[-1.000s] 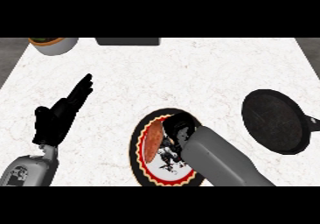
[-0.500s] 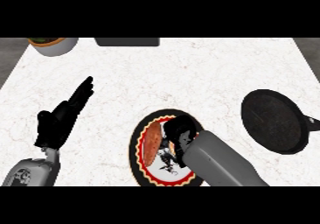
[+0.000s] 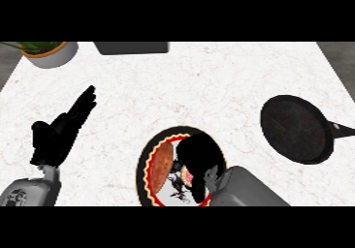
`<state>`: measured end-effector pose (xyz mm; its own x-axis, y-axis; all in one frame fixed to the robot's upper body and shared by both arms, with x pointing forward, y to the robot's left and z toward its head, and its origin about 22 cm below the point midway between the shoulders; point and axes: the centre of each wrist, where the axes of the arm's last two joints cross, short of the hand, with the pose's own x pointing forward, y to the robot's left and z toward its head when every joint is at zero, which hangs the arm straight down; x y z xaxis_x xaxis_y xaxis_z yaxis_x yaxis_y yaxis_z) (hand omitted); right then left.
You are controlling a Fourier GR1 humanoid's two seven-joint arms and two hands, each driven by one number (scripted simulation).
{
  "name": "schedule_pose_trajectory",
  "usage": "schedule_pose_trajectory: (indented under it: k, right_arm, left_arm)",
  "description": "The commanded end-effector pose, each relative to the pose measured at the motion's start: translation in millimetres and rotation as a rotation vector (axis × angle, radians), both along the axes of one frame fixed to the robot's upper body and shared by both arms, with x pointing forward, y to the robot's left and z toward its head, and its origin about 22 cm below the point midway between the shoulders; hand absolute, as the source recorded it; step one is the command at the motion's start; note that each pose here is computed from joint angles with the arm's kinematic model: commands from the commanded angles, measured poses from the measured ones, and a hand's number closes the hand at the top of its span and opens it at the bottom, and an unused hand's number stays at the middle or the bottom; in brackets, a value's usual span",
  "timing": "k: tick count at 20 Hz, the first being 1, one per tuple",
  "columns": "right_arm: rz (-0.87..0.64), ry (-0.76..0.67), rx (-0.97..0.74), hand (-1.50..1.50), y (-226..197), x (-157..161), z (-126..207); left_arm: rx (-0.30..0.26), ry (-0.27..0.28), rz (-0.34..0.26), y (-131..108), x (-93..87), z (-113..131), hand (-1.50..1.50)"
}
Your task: Pick the cupcake from the plate and place it in the pan
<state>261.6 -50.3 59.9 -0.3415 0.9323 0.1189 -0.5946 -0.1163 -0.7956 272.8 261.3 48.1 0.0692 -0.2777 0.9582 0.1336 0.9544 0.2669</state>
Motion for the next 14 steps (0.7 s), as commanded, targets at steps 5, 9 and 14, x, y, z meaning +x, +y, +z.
schedule_pose_trajectory:
  k: [5, 9, 14]
  right_arm:
    - [-0.097, -0.480, 0.359, 1.50, -29, -76, 60]
    - [-0.149, -0.692, 0.459, 1.50, -59, -115, 93]
    - [-0.281, -0.740, 0.501, 1.50, -95, -172, 97]
  left_arm:
    - [-0.001, 0.027, 0.077, 14, -8.5, -9, 0.00]
    - [0.013, 0.017, 0.060, 18, -9.1, -1, 0.00]
    - [-0.009, -0.018, 0.025, 5, -19.8, -5, 0.00]
